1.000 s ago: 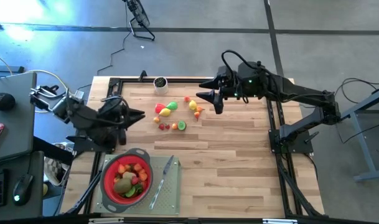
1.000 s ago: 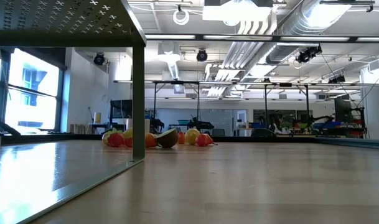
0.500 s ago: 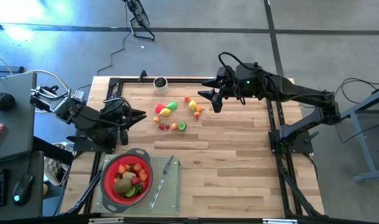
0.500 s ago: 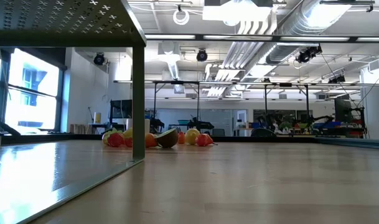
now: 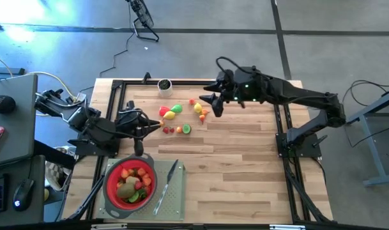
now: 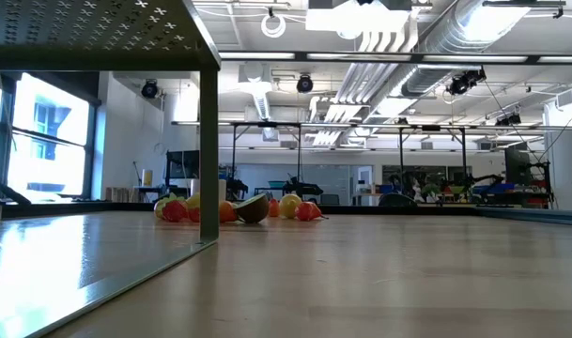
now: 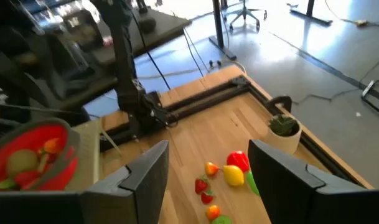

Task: Pick & Place Fruit
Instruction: Put the lemon into the red strainer bowl on the shelf

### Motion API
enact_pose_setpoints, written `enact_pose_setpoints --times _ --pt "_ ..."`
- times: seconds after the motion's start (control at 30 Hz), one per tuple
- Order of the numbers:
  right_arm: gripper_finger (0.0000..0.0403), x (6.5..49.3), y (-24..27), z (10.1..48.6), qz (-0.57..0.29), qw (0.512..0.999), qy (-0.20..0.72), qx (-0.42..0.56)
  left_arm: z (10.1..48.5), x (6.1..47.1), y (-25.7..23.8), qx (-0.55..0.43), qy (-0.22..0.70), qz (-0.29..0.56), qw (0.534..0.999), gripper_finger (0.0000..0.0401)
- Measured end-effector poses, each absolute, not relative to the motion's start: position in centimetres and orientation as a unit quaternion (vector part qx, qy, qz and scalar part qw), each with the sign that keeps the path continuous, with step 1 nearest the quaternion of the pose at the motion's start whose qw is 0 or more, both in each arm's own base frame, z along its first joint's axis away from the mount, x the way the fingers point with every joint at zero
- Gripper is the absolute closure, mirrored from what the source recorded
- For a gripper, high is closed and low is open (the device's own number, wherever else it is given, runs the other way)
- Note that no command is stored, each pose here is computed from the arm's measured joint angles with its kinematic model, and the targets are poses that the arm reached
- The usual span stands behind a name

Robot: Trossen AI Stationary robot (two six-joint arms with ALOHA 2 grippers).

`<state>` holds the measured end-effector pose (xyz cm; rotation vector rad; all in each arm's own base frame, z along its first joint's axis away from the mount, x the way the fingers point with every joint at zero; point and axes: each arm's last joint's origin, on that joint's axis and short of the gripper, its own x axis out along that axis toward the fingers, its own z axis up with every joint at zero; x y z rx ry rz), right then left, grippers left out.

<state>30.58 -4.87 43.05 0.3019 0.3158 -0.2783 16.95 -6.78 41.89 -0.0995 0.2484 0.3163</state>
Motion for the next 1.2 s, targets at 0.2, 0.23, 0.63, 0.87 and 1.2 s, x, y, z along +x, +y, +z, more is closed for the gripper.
enact_pose_setpoints --times 0.2,0.23,0.63,0.87,1.2 --pt "0.0192 32.3 -5.3 41.3 -0.16 0.959 0.185 0.144 41.2 17.5 -7.2 -0.051 0.111 0.128 0.984 0.035" --pt "0.0192 32.6 -5.4 41.1 -0.164 0.958 0.186 0.144 40.9 17.4 -7.0 -0.051 0.11 0.129 0.984 0.035" --pt "0.0192 33.4 -8.1 40.2 -0.196 0.95 0.176 0.166 39.7 11.5 -2.8 -0.109 0.016 0.131 0.985 0.035" --pt "0.0192 34.7 -12.1 37.4 -0.26 0.917 0.193 0.231 39.6 7.4 -1.1 -0.128 -0.033 0.138 0.982 0.035" --pt "0.0167 36.6 -18.0 30.0 -0.308 0.859 0.293 0.286 39.6 6.8 -0.8 -0.115 -0.038 0.146 0.982 0.035"
